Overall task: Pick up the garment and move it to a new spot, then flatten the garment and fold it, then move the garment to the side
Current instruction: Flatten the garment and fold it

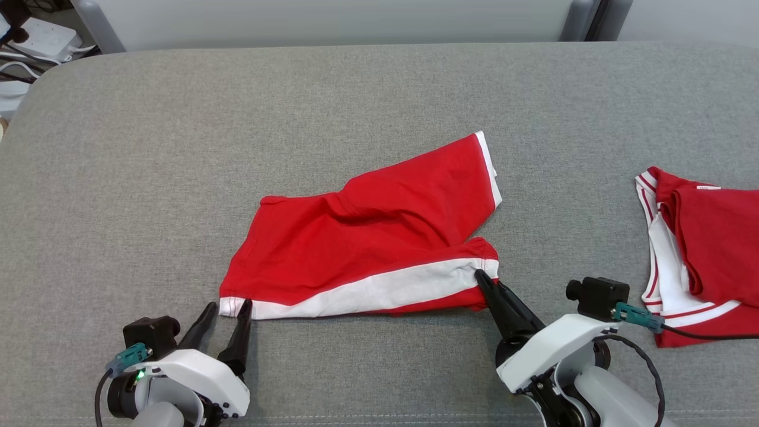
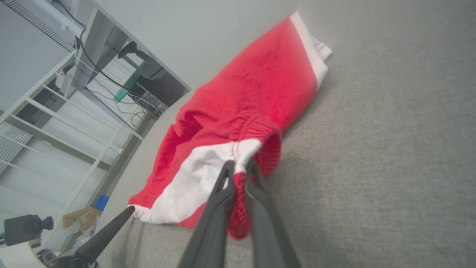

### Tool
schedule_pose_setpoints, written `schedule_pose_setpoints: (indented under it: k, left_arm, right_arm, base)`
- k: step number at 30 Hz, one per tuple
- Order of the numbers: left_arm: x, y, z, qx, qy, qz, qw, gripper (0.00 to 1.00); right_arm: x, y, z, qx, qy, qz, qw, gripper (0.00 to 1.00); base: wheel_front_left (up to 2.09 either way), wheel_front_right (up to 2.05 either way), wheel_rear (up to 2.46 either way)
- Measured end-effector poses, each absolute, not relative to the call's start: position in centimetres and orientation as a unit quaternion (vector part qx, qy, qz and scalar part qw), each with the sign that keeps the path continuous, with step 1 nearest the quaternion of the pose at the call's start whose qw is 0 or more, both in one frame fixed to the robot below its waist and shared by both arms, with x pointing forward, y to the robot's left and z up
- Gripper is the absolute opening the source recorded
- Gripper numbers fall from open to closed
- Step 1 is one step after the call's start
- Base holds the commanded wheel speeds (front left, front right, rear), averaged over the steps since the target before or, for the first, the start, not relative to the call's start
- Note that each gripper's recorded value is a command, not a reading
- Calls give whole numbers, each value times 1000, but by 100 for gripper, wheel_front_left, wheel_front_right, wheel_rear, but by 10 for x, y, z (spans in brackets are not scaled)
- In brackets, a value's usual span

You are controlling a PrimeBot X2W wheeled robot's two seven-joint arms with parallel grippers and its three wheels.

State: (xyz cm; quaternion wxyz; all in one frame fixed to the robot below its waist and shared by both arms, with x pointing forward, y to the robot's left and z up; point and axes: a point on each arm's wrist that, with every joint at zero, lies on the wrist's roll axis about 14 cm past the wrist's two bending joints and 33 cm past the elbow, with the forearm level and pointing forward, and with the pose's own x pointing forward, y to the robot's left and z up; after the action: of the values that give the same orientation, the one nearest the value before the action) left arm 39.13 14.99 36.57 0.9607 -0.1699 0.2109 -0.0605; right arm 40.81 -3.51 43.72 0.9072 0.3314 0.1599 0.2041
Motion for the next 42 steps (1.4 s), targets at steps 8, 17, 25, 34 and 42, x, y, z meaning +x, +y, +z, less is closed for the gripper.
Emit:
schedule_pose_setpoints:
  k: [8, 17, 25, 34, 42]
  left_arm:
    - [392, 150, 362, -175, 217, -61, 958, 100]
    - [393, 141, 359, -181, 225, -80, 954, 0]
    - [397, 144, 371, -179, 210, -89, 957, 0]
    - [441, 149, 446, -182, 112, -120, 970, 0]
    - [505, 161, 582, -168, -28, -143, 975, 0]
  right_arm:
    - [407, -34, 435, 332, 164, 204, 906, 0]
    - [412, -38, 433, 331, 163, 198, 908, 0]
    - [422, -44, 442, 332, 146, 192, 912, 0]
    - [451, -40, 497, 302, 74, 225, 923, 0]
    - [498, -32, 626, 280, -63, 270, 919, 0]
  base:
    - [0, 0, 0]
    - [0, 0, 0]
    - [0, 0, 0]
    - [0, 0, 0]
    - [0, 0, 0]
